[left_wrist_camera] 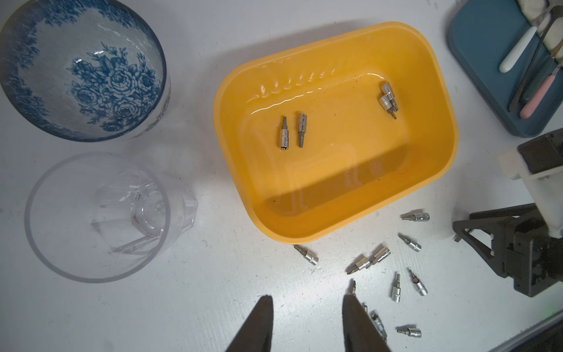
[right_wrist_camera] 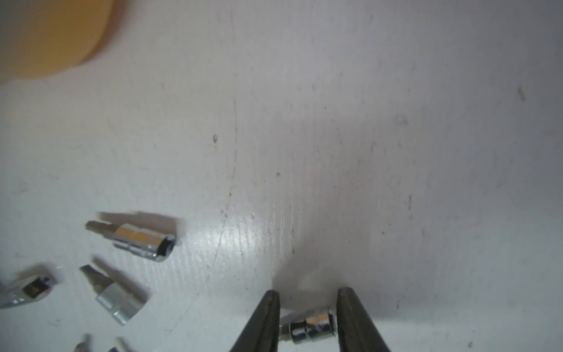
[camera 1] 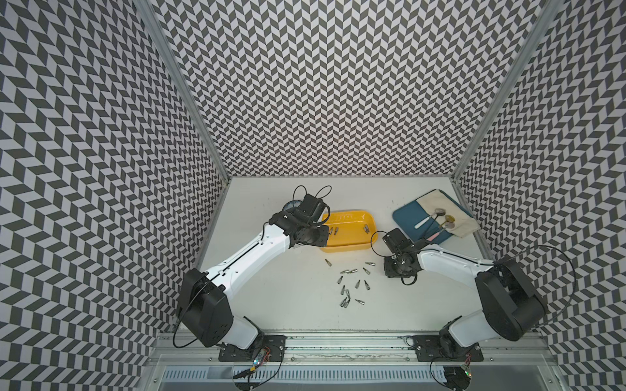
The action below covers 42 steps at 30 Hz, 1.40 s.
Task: Put the bit on the desktop into the storage box
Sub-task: Pick up the screwdriver bit from the center of the board.
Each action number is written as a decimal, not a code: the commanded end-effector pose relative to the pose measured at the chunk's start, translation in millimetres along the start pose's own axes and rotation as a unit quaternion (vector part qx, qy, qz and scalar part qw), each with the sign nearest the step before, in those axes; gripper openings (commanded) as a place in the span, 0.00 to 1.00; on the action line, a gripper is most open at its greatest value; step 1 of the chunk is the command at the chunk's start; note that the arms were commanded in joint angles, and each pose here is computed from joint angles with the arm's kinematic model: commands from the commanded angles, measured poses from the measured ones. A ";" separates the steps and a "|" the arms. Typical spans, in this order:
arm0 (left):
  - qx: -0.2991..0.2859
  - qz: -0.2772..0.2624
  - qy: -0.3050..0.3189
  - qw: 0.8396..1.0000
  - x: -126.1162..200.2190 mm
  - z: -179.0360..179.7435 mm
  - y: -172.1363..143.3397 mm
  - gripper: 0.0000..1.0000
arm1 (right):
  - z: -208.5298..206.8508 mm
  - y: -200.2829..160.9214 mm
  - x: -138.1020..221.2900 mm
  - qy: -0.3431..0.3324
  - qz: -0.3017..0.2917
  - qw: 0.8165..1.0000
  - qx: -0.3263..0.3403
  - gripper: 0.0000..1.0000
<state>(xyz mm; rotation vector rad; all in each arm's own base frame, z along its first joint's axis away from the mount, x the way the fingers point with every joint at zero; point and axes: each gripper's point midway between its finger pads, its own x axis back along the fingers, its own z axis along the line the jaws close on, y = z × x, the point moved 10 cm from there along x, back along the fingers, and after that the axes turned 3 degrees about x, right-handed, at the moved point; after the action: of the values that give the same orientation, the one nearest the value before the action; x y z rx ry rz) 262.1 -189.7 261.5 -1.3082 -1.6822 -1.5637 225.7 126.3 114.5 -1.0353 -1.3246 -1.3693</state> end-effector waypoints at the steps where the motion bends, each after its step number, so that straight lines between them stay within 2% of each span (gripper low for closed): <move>1: 0.002 -0.018 -0.008 1.000 10.0 -1.2 -1.8 0.41 | -0.1 -12.8 -3.4 0.008 0.027 1.000 -0.001 0.33; 4: 0.002 -0.016 -0.009 1.000 9.8 -1.0 -4.5 0.42 | 2.3 -11.9 -2.9 0.013 0.023 1.000 0.002 0.30; 8: 0.001 -0.013 -0.010 1.000 8.6 -1.0 -7.4 0.41 | 3.1 -6.9 6.7 -0.005 0.005 1.000 -0.006 0.44; 13: 0.001 -0.014 -0.011 1.000 9.2 -0.9 -8.5 0.41 | 5.5 -4.5 24.7 0.019 -0.017 1.000 -0.014 0.47; 23: 0.001 -0.014 -0.012 1.000 10.1 -0.7 -9.5 0.42 | 6.6 -12.2 18.2 0.028 0.007 0.999 -0.017 0.47; 29: 0.001 -0.015 -0.012 1.000 11.5 -0.6 -9.9 0.42 | 13.1 -9.1 11.5 0.055 0.014 0.998 -0.016 0.46; 42: 0.001 -0.012 -0.009 1.000 11.9 1.1 -12.9 0.42 | 13.5 -5.2 -1.9 0.034 0.018 0.999 -0.011 0.43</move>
<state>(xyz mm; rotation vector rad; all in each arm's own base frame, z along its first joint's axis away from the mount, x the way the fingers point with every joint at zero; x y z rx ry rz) 250.6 -185.0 261.4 -1.3116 -1.6916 -1.5610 216.4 137.1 116.7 -1.0203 -1.2175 -1.3770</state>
